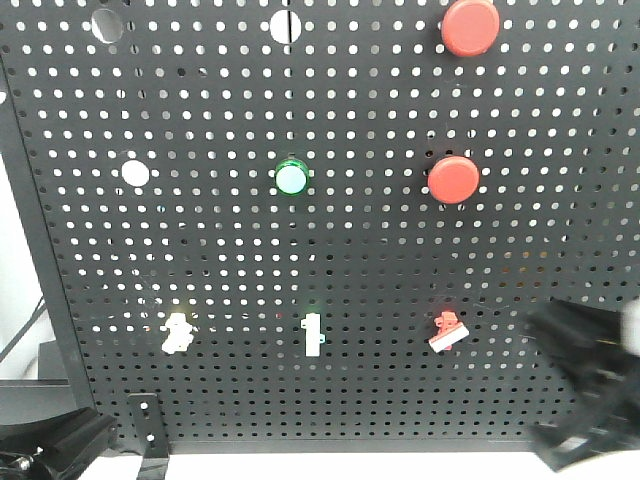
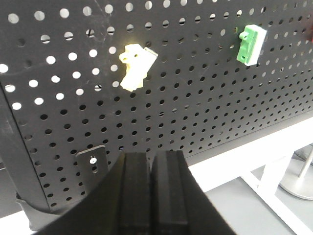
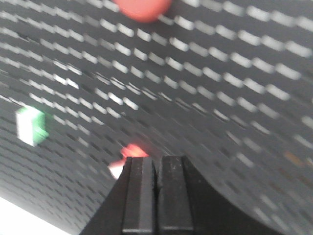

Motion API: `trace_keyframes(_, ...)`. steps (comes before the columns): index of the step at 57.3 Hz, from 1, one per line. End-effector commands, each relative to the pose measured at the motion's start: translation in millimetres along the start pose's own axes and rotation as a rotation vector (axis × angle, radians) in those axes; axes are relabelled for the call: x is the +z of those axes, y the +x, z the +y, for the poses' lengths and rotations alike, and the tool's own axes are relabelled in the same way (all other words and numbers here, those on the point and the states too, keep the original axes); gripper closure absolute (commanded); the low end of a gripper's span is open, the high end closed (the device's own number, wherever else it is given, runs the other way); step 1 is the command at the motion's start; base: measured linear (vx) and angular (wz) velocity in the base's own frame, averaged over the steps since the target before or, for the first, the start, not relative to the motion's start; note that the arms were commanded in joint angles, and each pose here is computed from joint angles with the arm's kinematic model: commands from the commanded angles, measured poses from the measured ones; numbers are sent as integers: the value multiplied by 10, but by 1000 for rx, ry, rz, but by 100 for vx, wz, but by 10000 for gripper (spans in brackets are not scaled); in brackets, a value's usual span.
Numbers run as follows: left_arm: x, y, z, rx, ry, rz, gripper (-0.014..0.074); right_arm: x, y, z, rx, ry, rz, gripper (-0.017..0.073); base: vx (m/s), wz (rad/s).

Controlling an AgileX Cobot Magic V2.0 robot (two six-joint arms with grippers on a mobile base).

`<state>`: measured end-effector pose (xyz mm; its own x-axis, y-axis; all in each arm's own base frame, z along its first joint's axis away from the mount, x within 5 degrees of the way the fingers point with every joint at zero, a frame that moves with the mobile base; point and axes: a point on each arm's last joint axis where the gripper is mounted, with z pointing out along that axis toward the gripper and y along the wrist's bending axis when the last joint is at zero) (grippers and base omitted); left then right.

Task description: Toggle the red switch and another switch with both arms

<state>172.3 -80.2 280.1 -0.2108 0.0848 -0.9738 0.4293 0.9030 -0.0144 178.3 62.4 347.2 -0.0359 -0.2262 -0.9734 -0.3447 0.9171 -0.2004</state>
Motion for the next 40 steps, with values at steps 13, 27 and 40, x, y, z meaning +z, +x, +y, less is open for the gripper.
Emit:
trace_keyframes(13,-29,-201,-22,-19,18,-128,591,-64,-101,-46,-9,30,-13,566,0,0)
trace_keyframes(27,-68,-148,-22,-15,17,-122,591,-64,-101,-46,-9,30,-13,566,0,0)
trace_keyframes(40,-526,156,159,49,-124,-185,591,-64,-101,-46,-9,30,-14,566,0,0)
